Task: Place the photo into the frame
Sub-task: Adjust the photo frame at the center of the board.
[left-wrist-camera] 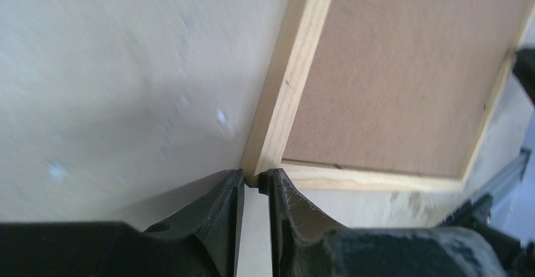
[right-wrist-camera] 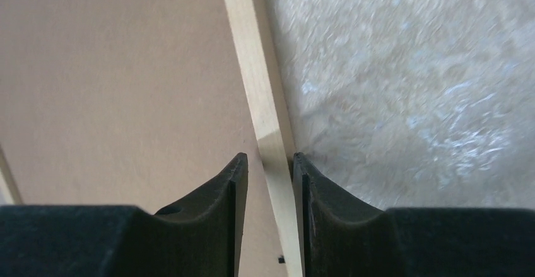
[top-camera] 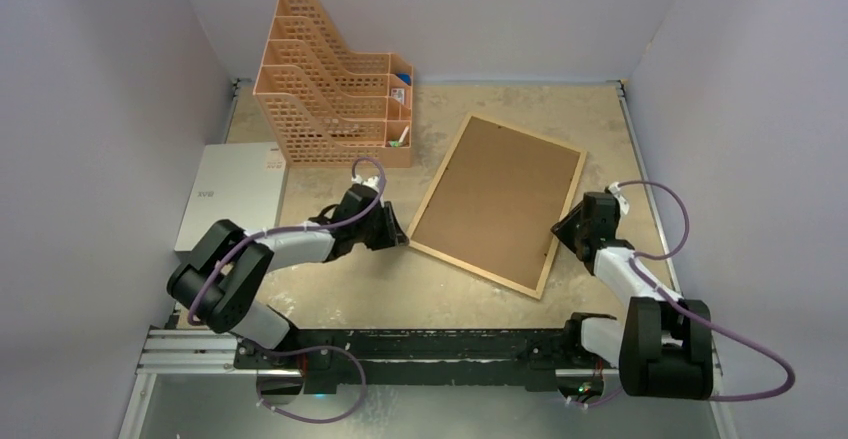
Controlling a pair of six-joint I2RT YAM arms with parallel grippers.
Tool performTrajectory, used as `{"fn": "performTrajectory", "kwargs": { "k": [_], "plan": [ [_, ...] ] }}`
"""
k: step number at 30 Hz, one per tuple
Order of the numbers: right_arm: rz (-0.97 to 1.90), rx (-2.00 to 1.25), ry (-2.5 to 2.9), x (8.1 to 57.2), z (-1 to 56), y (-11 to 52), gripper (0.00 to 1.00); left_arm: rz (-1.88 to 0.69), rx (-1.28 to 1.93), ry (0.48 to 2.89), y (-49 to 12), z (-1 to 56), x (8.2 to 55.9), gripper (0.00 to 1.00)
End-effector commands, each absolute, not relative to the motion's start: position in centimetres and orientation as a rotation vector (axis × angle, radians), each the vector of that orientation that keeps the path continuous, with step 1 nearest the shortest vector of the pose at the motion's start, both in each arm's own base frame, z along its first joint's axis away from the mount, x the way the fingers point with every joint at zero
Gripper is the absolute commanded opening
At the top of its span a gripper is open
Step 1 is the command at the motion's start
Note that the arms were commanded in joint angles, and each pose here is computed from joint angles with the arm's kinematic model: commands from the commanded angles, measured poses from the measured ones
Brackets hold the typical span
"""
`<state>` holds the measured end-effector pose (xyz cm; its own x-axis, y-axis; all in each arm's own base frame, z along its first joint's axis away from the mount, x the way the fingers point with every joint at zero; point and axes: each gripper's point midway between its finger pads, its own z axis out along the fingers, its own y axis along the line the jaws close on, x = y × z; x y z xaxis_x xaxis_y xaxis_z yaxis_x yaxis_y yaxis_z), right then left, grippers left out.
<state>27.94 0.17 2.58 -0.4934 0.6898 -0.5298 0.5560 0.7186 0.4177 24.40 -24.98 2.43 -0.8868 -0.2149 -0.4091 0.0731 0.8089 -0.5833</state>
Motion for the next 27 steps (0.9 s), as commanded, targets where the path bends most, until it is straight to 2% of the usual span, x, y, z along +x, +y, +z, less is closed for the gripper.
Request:
{"fn": "performTrajectory", "kwargs": {
  "k": [1,11,15,18,23,27],
  "plan": [
    [0.572,0.919,2.316,26.0,2.7,5.4,0.34,-0.754,-0.096,2.438,-24.3,3.3,29.2,0.23],
    [0.762,0.925,2.387,22.4,2.7,8.9,0.28,-0.702,-0.198,2.424,-21.9,2.5,31.3,0.28],
    [0.625,0.908,2.344,22.6,4.4,7.7,0.28,-0.688,-0.234,2.419,-20.7,2.5,31.5,0.31],
    [0.457,0.9,2.253,24.2,6.8,5.1,0.36,-0.68,-0.253,2.415,-19.9,2.7,31.3,0.34],
    [0.257,0.884,2.123,27.5,10.3,1.8,0.61,-0.655,-0.275,2.402,-18.8,3.5,30.9,0.43],
    [0.239,0.781,2.021,33.3,13.8,1.4,0.65,-0.649,-0.278,2.398,-18.3,4.0,30.1,0.45]
  ]
}}
